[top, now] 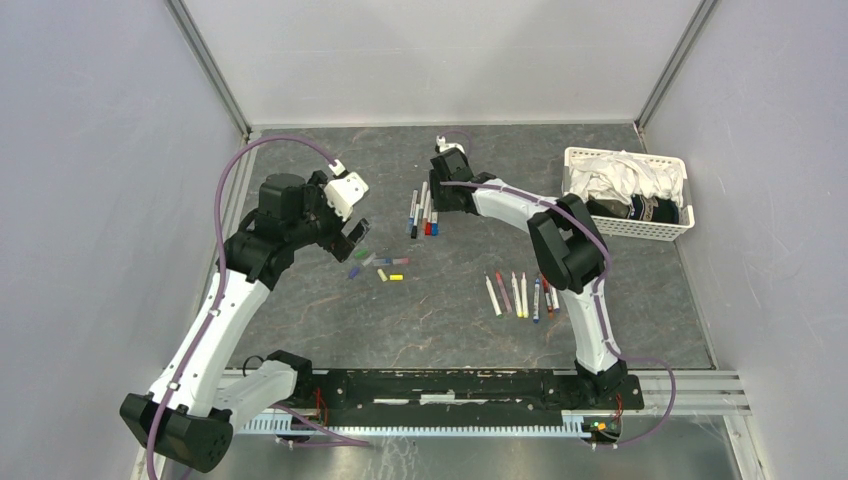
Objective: Open the pen caps
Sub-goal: Pick up the pen from the center of the board.
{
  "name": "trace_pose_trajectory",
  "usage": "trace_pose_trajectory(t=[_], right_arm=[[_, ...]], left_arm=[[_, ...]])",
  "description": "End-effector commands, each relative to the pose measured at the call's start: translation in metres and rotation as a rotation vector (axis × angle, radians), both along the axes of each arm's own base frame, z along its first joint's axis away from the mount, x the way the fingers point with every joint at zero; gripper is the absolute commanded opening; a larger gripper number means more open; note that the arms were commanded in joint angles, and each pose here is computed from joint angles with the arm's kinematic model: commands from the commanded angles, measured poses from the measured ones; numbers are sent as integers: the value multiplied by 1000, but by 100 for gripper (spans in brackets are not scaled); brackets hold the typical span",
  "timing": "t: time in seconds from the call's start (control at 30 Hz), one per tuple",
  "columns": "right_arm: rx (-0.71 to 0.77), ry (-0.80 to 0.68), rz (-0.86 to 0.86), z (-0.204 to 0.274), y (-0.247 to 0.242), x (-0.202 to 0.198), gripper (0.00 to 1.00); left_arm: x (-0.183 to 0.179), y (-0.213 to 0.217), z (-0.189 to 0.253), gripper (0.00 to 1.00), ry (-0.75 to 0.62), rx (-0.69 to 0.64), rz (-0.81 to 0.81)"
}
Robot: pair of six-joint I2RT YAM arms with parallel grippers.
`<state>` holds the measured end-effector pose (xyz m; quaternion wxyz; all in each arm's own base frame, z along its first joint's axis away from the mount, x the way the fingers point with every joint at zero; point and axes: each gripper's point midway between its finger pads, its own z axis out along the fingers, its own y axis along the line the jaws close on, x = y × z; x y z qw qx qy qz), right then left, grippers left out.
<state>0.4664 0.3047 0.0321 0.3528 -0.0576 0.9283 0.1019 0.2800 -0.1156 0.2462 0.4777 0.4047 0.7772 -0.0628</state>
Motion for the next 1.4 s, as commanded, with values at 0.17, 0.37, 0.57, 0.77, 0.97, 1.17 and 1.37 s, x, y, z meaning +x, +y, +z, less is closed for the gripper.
trace_pose_trajectory(t=[0.17,0.37,0.57,0.77,0.97,1.17,1.37], right_arm=[[-152,-6,-53,-11,-27,2,35],[-130,-31,-62,3,-27,2,12],[48,-100,-70,55,-15,-6,0],[467,-314,-26,154,16,-54,0],[743,-458,91,226,66,-125,0],[887,-515,115,267,88,-161,0],[971,-573,77,291,86,-180,0]], left_arm=[[-5,-5,0,100,12,-18,-34],[-9,-11,-2,100,42,-43,-58],[-15,-25,-3,100,113,-133,-73],[-24,-48,-13,100,224,-255,-119],[-27,-69,-12,100,332,-377,-148],[-34,-81,-3,96,355,-467,-190],[-46,-85,-8,85,382,-484,-241]])
